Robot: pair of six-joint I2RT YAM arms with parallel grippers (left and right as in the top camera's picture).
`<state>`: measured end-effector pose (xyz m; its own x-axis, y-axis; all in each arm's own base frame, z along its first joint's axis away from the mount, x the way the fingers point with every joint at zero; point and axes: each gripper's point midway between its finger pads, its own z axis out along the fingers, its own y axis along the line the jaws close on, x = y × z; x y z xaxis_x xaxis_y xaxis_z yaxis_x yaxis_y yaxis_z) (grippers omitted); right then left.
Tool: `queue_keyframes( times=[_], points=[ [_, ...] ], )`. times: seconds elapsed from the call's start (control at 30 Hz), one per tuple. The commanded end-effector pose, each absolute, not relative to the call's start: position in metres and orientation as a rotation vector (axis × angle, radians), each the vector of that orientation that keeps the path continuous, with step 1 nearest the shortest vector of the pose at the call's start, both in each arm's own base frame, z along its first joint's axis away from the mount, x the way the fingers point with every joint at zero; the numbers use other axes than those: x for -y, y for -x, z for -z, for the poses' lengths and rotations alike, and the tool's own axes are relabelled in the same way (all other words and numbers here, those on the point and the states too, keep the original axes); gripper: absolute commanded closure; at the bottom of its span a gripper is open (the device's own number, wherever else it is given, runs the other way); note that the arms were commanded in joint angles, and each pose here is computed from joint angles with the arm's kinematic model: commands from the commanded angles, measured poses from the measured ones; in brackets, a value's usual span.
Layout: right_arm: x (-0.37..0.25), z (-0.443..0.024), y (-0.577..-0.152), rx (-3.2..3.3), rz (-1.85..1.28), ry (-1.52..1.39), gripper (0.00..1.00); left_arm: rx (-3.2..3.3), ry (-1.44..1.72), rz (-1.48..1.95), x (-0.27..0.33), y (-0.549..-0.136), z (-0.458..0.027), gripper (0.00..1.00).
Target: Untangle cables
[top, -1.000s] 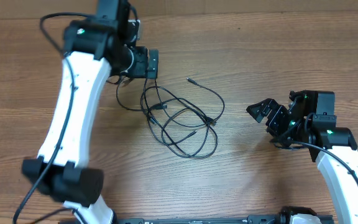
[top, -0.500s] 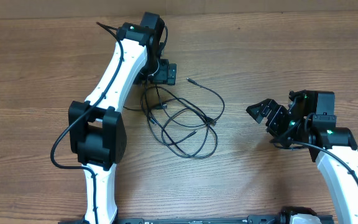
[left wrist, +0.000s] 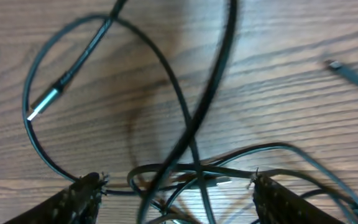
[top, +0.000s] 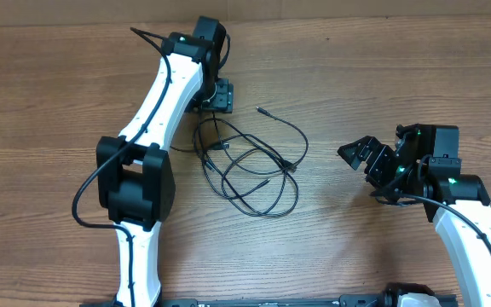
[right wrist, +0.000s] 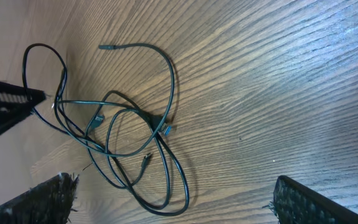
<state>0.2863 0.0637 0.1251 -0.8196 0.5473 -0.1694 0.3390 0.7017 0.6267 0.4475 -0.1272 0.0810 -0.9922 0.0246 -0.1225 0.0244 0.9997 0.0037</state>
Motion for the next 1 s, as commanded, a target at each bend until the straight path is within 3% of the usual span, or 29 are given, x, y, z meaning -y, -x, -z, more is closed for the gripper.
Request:
queue_keyframes(
  times=[0.0,0.07,0.1,0.13,0.17,0.33,0.57,0.63,0.67,0.73,0.93,0.97],
  points=[
    [-0.061,-0.123,-0.286,-2.573,-0.829,-0.692,0.00,-3.077,-0.024,-0.058,0.121,-0.444,-0.057,0.34],
    [-0.061,-0.123,-0.286,-2.573,-0.829,-0.693,0.00,-3.091,-0.025,-0.058,0.121,-0.442,-0.053,0.38],
    [-0.062,-0.123,-0.286,-2.575,-0.829,-0.693,0.00,-3.098,-0.025,-0.057,0.122,-0.442,-0.050,0.56],
    [-0.061,-0.123,-0.285,-2.576,-0.828,-0.694,0.00,-3.103,-0.026,-0.046,0.123,-0.441,-0.049,0.86],
    [-0.062,-0.123,-0.285,-2.578,-0.827,-0.690,0.00,-3.105,-0.025,-0.036,0.124,-0.441,-0.049,0.96],
    [-0.061,-0.123,-0.285,-2.582,-0.821,-0.667,0.00,-3.041,-0.071,0.148,0.139,-0.450,-0.079,0.96],
    [-0.062,-0.123,-0.285,-2.582,-0.822,-0.666,0.00,-2.797,-0.090,0.235,0.145,-0.462,-0.183,0.96],
    [-0.062,-0.123,-0.285,-2.582,-0.822,-0.667,0.00,-2.746,-0.095,0.238,0.144,-0.460,-0.205,0.71],
    [-0.062,-0.123,-0.285,-2.582,-0.823,-0.666,0.00,-2.736,-0.102,0.238,0.143,-0.459,-0.209,0.72],
    [-0.062,-0.122,-0.284,-2.585,-0.822,-0.668,0.00,-2.728,-0.121,0.236,0.141,-0.454,-0.217,0.96],
    [-0.062,-0.122,-0.283,-2.589,-0.822,-0.671,0.00,-2.734,-0.122,0.234,0.139,-0.447,-0.223,0.96],
    [-0.062,-0.121,-0.282,-2.592,-0.822,-0.673,0.00,-2.736,-0.122,0.233,0.139,-0.447,-0.222,0.76]
  ],
)
